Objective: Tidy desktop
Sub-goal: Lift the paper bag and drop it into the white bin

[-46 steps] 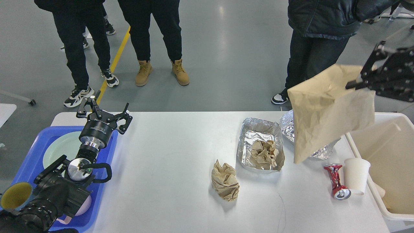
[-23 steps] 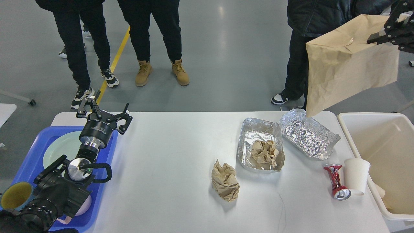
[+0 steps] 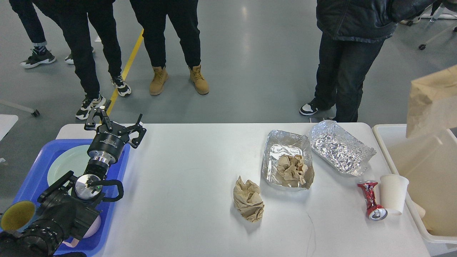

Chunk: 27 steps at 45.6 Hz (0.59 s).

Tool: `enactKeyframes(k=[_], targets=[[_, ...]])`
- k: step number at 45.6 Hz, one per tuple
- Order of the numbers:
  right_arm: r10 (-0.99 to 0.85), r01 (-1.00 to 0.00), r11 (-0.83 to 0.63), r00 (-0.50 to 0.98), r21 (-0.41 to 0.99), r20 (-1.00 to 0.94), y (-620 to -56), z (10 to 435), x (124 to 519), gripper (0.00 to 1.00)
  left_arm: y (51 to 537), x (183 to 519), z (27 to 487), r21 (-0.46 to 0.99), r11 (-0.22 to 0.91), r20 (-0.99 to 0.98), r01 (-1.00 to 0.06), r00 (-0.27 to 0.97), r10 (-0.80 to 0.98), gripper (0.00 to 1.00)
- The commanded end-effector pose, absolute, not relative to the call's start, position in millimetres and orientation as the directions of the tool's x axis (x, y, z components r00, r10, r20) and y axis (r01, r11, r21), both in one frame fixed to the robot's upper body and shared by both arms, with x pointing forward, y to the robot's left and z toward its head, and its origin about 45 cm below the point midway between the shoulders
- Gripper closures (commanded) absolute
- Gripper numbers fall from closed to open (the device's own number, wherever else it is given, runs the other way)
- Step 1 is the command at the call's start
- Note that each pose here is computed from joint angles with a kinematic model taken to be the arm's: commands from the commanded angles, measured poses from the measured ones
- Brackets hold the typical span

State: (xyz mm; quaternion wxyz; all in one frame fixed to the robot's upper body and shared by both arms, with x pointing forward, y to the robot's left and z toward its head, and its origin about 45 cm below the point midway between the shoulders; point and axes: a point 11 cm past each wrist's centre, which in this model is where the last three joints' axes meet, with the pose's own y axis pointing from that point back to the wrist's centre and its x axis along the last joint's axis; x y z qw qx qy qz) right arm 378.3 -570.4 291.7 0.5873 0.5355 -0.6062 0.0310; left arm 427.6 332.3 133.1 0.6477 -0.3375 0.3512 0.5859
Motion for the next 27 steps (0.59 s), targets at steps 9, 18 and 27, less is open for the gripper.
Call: enactKeyframes(k=[9,18,27], targets=[[-0.523,-0.638,0.544,0.25,0.545,0.815,-603.9,215.0,344.3,1.0,332.2,427.7,133.1,-0.026,0.086,-0.85,-0.996,0.067,0.522,0.04],[-0.517,-0.65,0.561,0.209,0.513,0.83,-610.6,201.3,342.1,0.0,332.2,427.7,133.1,-0.026,0.086,-0.85,-0.996,0.067,0.522,0.04],[-0.562,-0.627,0.545,0.22,0.557,0.797,-605.0,176.3,329.5,0.0,332.2,427.7,133.1,-0.026,0.086,-0.85,-0.996,0.067,0.522,0.04]])
